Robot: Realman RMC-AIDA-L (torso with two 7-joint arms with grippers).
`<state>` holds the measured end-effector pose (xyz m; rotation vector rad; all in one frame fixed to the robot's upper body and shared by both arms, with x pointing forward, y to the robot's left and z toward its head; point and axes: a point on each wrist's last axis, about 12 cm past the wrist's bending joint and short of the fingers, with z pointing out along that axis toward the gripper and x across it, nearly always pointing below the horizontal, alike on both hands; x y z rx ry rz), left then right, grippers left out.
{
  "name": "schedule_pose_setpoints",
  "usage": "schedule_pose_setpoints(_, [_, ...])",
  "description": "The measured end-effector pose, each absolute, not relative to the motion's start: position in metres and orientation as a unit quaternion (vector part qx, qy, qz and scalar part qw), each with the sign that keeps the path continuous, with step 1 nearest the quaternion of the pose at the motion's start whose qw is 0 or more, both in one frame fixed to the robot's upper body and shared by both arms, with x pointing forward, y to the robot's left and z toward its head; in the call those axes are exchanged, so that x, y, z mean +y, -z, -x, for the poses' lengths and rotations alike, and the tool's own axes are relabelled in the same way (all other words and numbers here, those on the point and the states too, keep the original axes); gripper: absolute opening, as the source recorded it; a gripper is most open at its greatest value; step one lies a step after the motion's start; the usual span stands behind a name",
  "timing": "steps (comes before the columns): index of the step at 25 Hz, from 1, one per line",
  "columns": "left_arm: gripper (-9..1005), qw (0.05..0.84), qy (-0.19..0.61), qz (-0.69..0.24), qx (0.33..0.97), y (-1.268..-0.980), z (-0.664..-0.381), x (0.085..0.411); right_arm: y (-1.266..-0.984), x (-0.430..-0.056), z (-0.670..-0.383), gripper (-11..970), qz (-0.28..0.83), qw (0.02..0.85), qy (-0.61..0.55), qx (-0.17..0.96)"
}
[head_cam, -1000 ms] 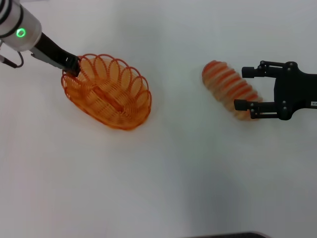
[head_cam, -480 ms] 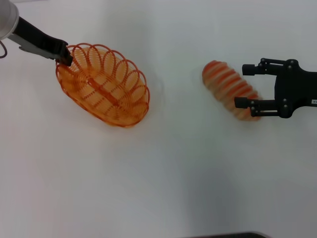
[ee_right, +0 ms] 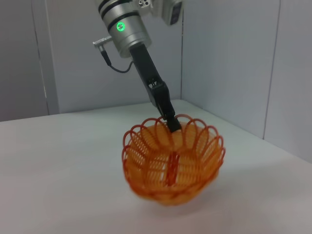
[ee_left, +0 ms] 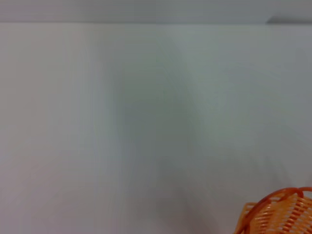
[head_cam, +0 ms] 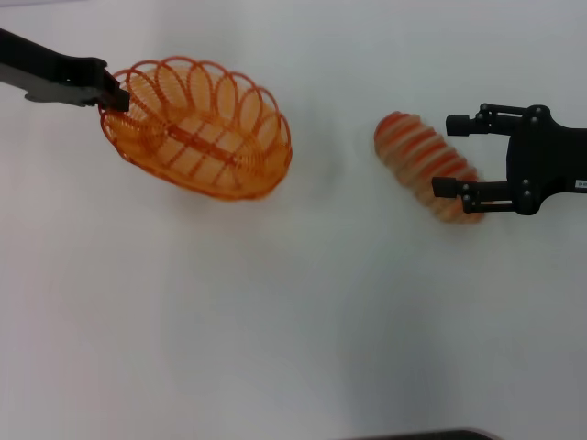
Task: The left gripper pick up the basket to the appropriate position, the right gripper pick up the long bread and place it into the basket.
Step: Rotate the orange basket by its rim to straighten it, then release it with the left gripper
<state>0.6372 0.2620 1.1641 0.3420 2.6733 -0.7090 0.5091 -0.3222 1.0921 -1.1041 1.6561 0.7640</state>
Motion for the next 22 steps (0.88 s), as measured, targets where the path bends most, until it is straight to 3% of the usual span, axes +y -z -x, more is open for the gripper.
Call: schedule_pose_setpoints(22, [90, 0.182, 0.340, 0.047, 0.921, -1.108, -0.574, 0.281, -1.096, -0.324, -0.513, 821, 0.470, 0.494, -0.297, 0.669])
